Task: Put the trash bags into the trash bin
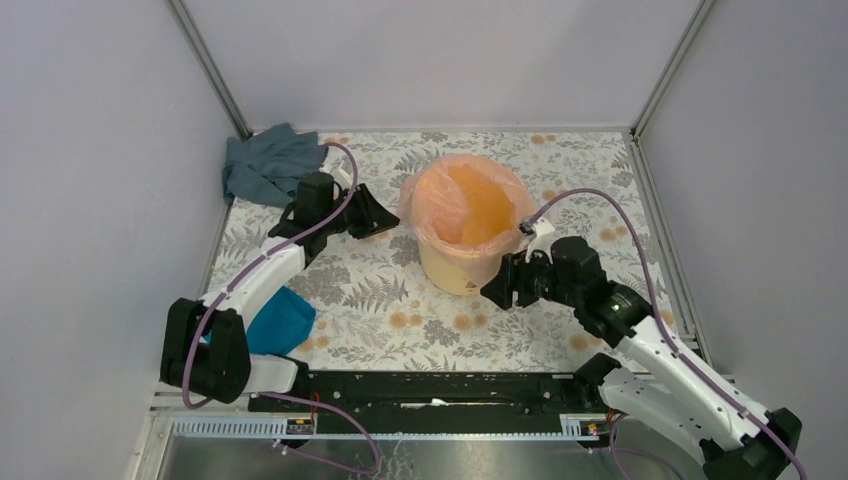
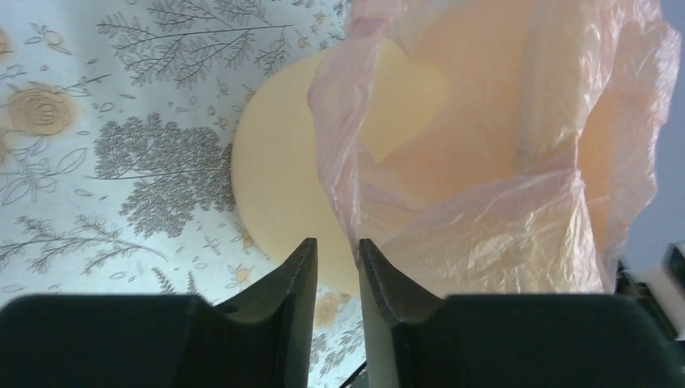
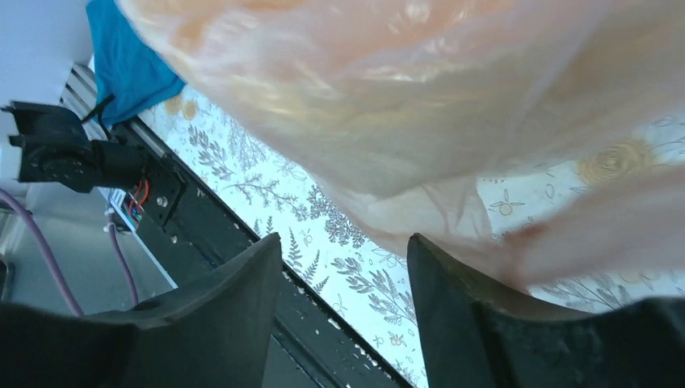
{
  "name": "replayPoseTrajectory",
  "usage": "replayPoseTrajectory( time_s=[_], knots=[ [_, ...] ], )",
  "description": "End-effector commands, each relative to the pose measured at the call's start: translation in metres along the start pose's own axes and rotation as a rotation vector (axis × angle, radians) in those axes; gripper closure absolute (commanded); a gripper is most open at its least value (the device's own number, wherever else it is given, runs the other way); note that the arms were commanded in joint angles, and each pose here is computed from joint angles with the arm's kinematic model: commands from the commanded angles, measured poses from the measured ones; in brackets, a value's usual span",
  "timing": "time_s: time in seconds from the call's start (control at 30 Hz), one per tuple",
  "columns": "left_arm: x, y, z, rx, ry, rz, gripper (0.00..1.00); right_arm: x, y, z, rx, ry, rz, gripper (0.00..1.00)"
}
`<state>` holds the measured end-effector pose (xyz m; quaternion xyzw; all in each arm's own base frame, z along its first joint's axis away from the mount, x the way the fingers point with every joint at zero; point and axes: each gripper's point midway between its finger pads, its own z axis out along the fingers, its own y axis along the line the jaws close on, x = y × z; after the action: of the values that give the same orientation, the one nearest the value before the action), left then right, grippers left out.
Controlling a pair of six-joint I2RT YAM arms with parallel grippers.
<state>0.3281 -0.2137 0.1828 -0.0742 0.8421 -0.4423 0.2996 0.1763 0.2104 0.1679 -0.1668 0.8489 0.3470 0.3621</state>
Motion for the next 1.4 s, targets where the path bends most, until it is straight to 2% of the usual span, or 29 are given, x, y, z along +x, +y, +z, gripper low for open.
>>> replayPoseTrajectory(
  time_s=[0.0, 0.13, 0.3, 0.4, 0.5, 0.6, 0.73, 0.8, 1.03, 1.1, 1.3, 1.37],
  knots=[
    [-0.02, -0.016, -0.024, -0.035, -0.087, 0.123, 0.62, -0.036, 0.019, -0.049, 0.05, -0.095, 0.077, 0.3],
    [-0.032, -0.025, -0.035, -0.059, -0.126, 0.156, 0.35, -0.049, 0.006, -0.084, 0.191, -0.171, 0.145, 0.24],
    [-0.056, -0.033, -0.037, -0.063, -0.188, 0.131, 0.13, -0.069, -0.04, -0.117, 0.477, -0.352, 0.239, 0.09],
    [-0.069, -0.032, -0.025, -0.027, -0.193, 0.062, 0.04, -0.079, -0.057, -0.111, 0.575, -0.38, 0.221, 0.07],
    [-0.078, -0.024, -0.006, 0.035, -0.171, -0.045, 0.02, -0.091, -0.058, -0.089, 0.574, -0.357, 0.169, 0.09],
    [-0.078, -0.024, 0.012, 0.143, -0.132, -0.121, 0.1, -0.097, -0.064, -0.07, 0.569, -0.343, 0.129, 0.22],
    [-0.08, -0.015, 0.026, 0.148, -0.128, -0.149, 0.17, -0.102, -0.081, -0.054, 0.539, -0.313, 0.163, 0.44],
    [-0.081, -0.012, 0.031, 0.147, -0.126, -0.147, 0.21, -0.105, -0.088, -0.048, 0.503, -0.316, 0.18, 0.47],
    [-0.065, -0.007, 0.059, 0.179, -0.045, -0.173, 0.3, -0.12, -0.087, -0.027, 0.431, -0.337, 0.125, 0.47],
    [-0.06, -0.004, 0.068, 0.182, -0.033, -0.188, 0.36, -0.119, -0.094, -0.021, 0.455, -0.324, 0.118, 0.56],
    [-0.044, 0.004, 0.087, 0.18, -0.007, -0.222, 0.75, -0.104, -0.139, -0.012, 0.634, -0.265, 0.102, 0.92],
    [-0.036, 0.009, 0.091, 0.161, 0.002, -0.227, 0.86, -0.096, -0.15, -0.003, 0.642, -0.244, 0.121, 0.96]
  ],
)
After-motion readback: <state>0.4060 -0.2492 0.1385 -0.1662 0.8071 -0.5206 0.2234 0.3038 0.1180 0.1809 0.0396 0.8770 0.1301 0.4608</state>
